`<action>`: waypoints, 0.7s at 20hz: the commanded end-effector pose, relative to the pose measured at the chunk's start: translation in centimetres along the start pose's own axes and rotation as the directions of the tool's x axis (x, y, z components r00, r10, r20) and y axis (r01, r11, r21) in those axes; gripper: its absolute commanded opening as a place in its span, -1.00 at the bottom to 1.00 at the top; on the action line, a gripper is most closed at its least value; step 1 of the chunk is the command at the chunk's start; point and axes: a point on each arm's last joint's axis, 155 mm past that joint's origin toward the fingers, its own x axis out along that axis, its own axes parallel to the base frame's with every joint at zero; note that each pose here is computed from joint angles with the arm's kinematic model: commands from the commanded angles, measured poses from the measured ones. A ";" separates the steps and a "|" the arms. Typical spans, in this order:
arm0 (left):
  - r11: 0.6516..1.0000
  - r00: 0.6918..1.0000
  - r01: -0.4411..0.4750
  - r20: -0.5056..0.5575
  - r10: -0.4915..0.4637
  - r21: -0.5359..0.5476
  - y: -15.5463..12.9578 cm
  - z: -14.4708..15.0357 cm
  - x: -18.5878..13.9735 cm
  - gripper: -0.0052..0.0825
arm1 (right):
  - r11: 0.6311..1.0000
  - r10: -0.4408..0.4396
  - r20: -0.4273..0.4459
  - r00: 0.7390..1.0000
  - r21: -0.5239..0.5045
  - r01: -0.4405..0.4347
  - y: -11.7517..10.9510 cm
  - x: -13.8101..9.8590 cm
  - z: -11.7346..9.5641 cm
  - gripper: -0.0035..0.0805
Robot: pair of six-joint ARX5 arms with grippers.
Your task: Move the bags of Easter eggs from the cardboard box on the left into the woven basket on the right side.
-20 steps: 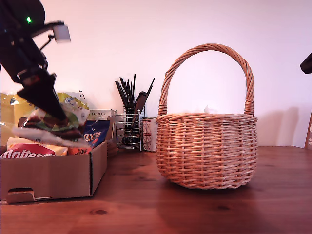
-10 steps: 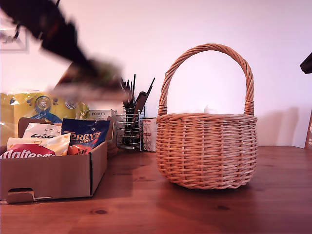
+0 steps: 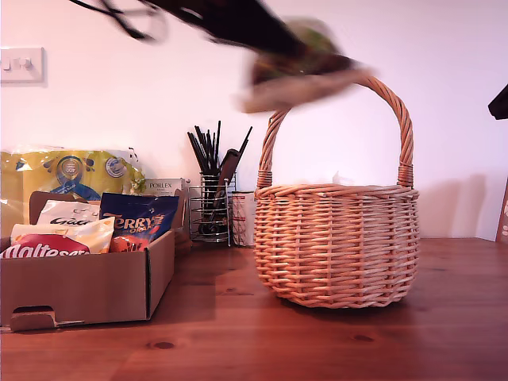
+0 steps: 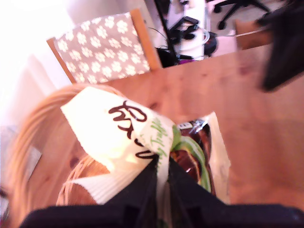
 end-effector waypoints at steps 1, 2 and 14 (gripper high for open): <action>1.000 0.999 -0.032 0.007 0.032 0.002 0.7 -0.8 1.9 -0.93 | 1.000 0.014 0.016 1.000 -0.012 -0.014 0.4 -0.2 0.6 -0.95; 0.998 0.998 -0.062 0.006 0.062 0.005 1.1 -1.2 2.9 -0.93 | 1.000 0.015 0.016 1.000 -0.012 -0.015 0.5 -0.2 0.6 -0.95; 0.987 0.987 -0.160 -0.026 0.160 0.023 2.5 -3.7 6.3 -0.33 | 0.999 0.031 0.021 0.999 -0.026 -0.031 1.0 -0.3 1.0 -0.95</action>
